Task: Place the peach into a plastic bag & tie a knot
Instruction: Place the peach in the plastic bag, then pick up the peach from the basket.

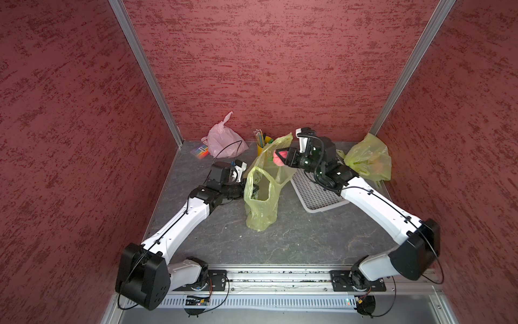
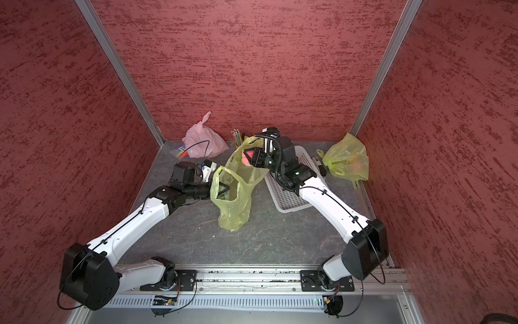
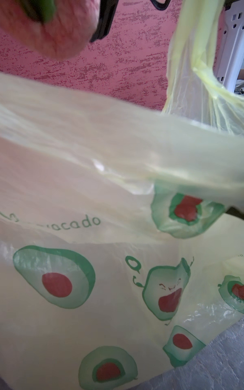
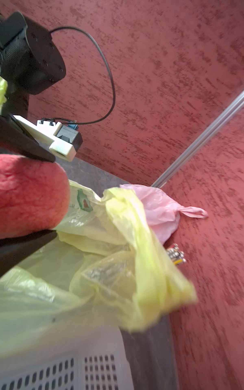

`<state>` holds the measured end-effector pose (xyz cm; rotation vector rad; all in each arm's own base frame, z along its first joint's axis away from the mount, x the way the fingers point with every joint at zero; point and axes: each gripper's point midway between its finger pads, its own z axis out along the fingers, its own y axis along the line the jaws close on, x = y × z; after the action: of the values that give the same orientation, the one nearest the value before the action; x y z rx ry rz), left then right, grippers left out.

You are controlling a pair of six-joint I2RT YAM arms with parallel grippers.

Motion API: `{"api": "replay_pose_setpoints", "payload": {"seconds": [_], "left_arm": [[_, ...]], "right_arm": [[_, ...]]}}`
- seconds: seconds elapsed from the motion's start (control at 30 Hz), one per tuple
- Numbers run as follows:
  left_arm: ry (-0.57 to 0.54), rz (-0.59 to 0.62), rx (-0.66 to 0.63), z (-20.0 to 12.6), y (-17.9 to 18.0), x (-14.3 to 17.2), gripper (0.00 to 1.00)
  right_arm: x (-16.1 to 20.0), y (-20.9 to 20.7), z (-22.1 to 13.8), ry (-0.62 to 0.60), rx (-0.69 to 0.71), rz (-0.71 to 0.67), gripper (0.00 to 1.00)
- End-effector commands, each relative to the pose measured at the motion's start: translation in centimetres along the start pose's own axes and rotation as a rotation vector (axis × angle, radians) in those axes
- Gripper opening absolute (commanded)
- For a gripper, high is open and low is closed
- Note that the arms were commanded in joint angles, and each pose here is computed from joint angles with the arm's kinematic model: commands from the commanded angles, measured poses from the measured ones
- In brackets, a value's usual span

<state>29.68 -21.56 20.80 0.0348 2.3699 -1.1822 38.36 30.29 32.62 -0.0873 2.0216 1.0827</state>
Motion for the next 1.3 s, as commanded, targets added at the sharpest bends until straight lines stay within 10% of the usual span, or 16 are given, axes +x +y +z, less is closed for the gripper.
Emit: {"api": "replay_pose_setpoints", "payload": {"seconds": [0.0, 0.37, 0.8, 1.27], "left_arm": [[-0.020, 0.011, 0.025, 0.0, -0.5, -0.3, 0.00], [-0.010, 0.009, 0.043, 0.3, -0.3, -0.4, 0.00], [0.003, 0.006, 0.055, 0.6, -0.4, 0.0, 0.00], [0.001, -0.005, 0.045, 0.2, 0.0, 0.5, 0.00]], "right_arm": [[-0.6, -0.2, -0.7, -0.022, 0.033, -0.015, 0.72], [-6.2, -13.4, -11.0, -0.256, 0.433, -0.019, 0.78], [-4.0, -33.0, -1.4, -0.076, 0.844, 0.086, 0.94], [-2.3, -39.5, 3.3, -0.017, 0.930, 0.115, 0.97]]}}
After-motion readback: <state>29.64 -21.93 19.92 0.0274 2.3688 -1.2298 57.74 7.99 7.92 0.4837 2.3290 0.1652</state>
